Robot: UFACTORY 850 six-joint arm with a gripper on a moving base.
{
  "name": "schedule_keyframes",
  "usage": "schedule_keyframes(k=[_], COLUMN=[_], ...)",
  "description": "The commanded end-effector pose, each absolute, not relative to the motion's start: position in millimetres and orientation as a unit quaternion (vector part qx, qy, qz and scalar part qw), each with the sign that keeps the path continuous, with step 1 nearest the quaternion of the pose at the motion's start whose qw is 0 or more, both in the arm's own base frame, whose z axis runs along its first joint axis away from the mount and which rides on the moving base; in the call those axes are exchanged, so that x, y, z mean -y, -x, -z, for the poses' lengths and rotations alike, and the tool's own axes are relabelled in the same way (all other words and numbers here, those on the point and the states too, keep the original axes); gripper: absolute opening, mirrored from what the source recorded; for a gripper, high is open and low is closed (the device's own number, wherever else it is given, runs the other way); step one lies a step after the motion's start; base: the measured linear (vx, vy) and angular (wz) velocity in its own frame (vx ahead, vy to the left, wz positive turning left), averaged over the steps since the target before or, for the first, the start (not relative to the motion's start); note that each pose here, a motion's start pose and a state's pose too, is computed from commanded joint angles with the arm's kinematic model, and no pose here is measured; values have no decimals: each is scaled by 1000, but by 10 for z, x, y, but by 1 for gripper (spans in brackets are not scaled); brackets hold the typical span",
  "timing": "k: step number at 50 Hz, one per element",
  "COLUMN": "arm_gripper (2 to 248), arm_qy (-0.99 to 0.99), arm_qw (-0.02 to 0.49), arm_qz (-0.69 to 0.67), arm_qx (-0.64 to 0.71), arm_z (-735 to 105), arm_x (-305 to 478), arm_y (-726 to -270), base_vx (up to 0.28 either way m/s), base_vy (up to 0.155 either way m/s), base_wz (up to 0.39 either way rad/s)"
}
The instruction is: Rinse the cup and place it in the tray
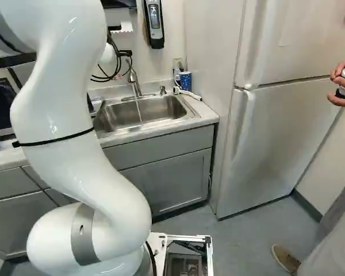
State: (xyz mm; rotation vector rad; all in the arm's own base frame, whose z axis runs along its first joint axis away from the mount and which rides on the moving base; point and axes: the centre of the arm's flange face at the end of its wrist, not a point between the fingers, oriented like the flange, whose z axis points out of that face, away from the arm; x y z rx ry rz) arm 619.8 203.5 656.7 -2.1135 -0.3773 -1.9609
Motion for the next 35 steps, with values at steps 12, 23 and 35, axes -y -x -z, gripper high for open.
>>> schedule_keyframes(k=[12,23,35], arm_gripper=[247,247,247], arm_qy=[719,717,717], arm_qw=[116,118,118], arm_qz=[673,675,675], arm_qx=[128,129,129], arm_z=[-6545,-6531,-6531], arm_x=[-2083,-2147,-2150], arm_y=[-6400,-6497,-6497], base_vx=[0,0,0], base_vy=[0,0,0], base_wz=[0,0,0])
